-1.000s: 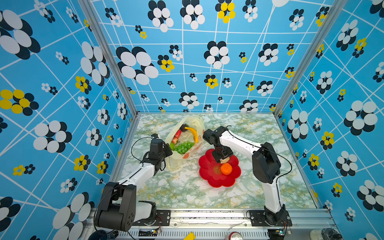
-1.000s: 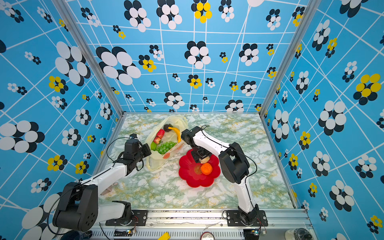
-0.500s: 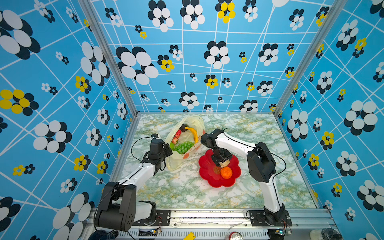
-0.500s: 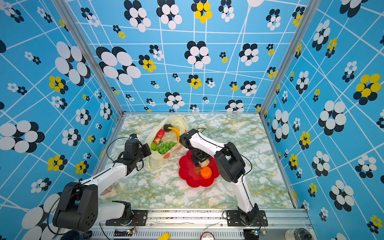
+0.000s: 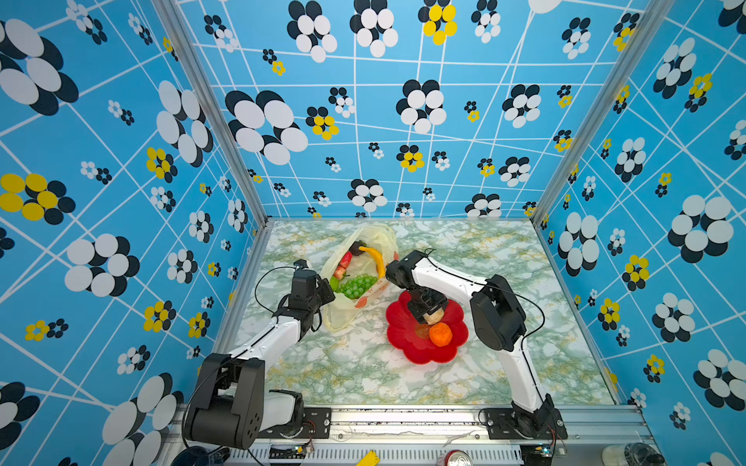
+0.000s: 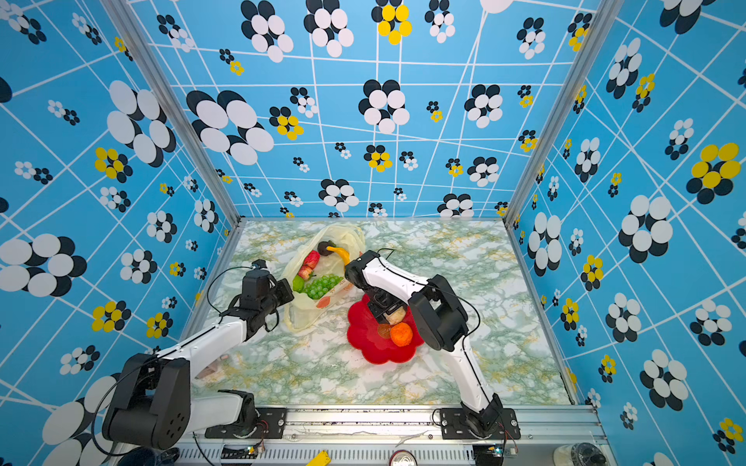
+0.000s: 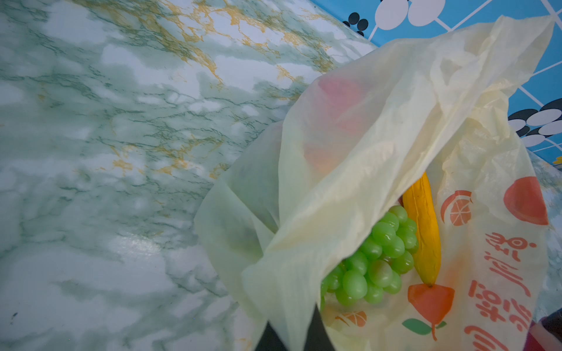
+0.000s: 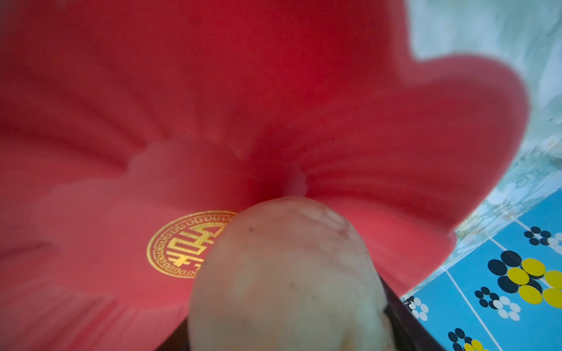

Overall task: Take fruits out of the plastic bag
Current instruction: Place the fruit on the plate.

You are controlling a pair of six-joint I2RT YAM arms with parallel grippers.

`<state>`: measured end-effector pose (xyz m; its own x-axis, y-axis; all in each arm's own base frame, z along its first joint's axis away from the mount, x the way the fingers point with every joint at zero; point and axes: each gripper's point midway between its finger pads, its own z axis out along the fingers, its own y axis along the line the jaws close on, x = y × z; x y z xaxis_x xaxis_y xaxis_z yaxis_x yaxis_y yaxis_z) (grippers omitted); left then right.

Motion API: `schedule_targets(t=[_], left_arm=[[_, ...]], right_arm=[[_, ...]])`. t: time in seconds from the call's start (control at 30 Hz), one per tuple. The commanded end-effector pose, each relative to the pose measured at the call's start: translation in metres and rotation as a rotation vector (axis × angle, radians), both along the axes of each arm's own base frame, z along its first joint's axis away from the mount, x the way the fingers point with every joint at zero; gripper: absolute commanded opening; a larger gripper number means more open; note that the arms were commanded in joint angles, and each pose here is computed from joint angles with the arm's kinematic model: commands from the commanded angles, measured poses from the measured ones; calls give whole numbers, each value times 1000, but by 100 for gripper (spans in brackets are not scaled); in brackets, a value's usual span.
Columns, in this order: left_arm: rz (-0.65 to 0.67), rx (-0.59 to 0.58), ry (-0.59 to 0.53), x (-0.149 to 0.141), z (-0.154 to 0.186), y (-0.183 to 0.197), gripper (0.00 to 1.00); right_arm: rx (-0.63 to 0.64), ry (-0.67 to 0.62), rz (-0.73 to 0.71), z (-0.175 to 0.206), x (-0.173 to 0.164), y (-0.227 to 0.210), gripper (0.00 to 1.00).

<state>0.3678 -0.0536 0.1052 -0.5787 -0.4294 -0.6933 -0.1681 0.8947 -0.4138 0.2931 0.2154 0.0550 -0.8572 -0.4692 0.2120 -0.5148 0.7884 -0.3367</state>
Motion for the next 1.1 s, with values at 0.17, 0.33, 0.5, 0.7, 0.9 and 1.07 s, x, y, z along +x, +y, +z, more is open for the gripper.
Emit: schedule_targets(t=[0.17,0.33,0.5,0.7,0.9,1.07], left_arm=[[-11,21,-12,-1,6,-1,1],[-10,23,-12,-1,6,-1,1],[-11,21,-13,0,7,-1,1],[-15,18,-10,-1,6,-2,1],[-10,16,-11,-1,6,-1,1],[0,20,-18,-2,9,1,1]], right_arm=[[-41,-7,45,9,-1,1,83],[-33,-13,51,12,0,4,86],[-11,-24,55,18,0,9,90],[40,-34,56,29,-4,16,92],[149,-101,43,58,-2,29,92],[242,-174,27,83,5,43,91]])
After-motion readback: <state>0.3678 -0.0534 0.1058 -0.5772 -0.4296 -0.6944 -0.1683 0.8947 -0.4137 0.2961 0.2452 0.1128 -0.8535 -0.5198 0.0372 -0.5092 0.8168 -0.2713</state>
